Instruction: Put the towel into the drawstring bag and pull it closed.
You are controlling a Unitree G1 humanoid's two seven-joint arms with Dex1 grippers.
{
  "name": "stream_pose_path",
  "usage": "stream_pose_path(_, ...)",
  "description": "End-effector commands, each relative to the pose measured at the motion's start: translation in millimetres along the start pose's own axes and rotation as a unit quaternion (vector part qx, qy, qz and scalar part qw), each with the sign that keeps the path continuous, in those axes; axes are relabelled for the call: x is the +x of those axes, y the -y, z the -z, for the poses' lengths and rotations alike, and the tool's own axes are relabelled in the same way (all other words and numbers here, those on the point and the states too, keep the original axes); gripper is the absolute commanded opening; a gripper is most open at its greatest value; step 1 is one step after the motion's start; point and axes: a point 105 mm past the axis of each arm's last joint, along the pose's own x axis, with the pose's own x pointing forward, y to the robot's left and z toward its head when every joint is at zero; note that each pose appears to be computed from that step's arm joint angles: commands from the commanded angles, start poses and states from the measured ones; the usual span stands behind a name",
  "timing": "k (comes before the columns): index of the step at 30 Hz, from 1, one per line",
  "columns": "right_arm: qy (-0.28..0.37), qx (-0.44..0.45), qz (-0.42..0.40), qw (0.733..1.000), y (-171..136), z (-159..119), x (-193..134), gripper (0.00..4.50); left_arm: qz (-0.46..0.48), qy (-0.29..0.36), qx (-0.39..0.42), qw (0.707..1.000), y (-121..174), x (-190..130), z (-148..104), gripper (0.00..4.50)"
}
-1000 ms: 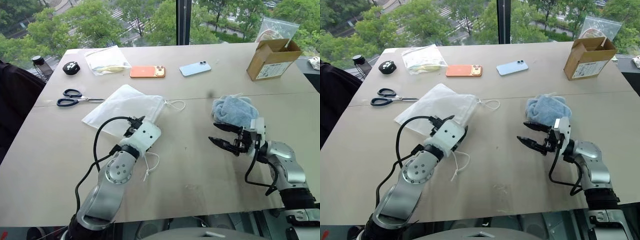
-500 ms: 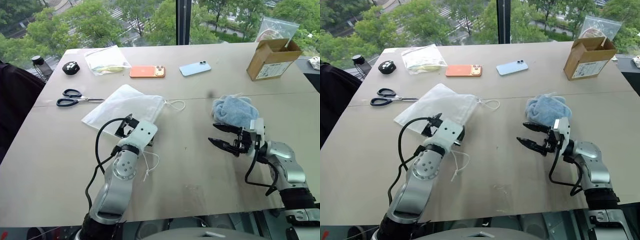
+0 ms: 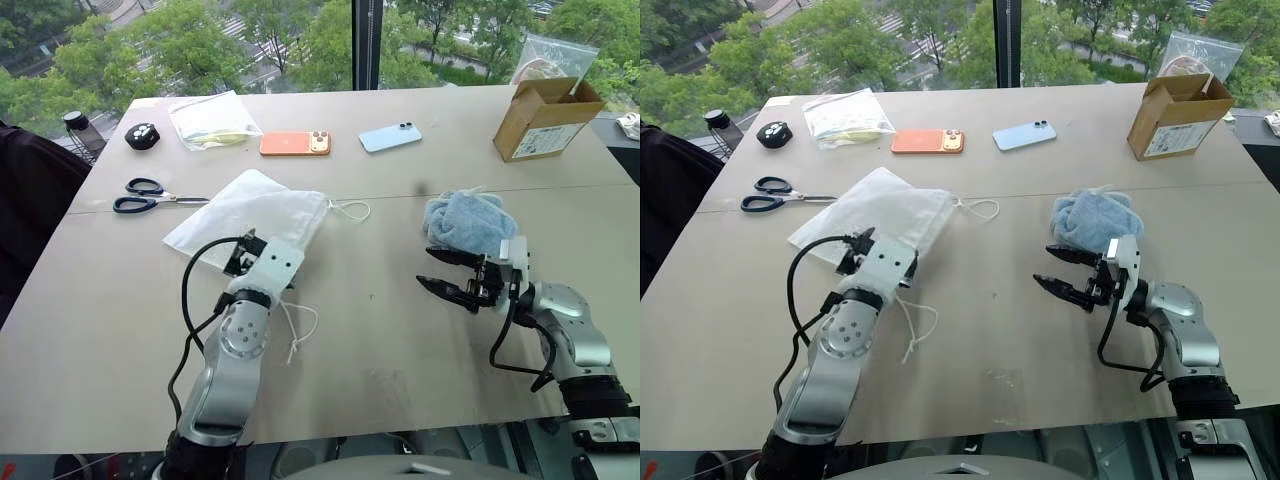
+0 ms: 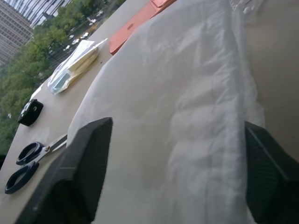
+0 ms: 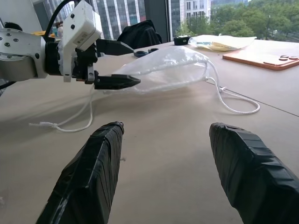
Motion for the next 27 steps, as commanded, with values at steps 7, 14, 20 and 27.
stream_pose_path(7, 0.005, -0.024, 0.014, 1.0, 6.3, -11.0, -0.3, 3.19, -0.038, 0.047, -0.022, 0.998, -17.7, -2.1, -15.5, 0.02)
stream_pose_path(14, -0.044, -0.073, 0.149, 0.985, 48.6, -18.8, 15.0, 3.19, -0.077, 0.079, -0.078, 0.991, -36.0, 0.3, -26.3, 0.02)
stream_pose_path(20, -0.145, -0.181, 0.227, 0.946, 91.3, -24.7, 5.4, 4.49, -0.057, 0.089, -0.097, 0.99, -32.1, 0.6, -31.9, 0.0)
stream_pose_path(27, -0.194, -0.159, 0.251, 0.935, 106.9, -13.8, -4.1, 4.49, -0.053, 0.089, -0.1, 0.99, -29.8, -2.2, -32.8, 0.0)
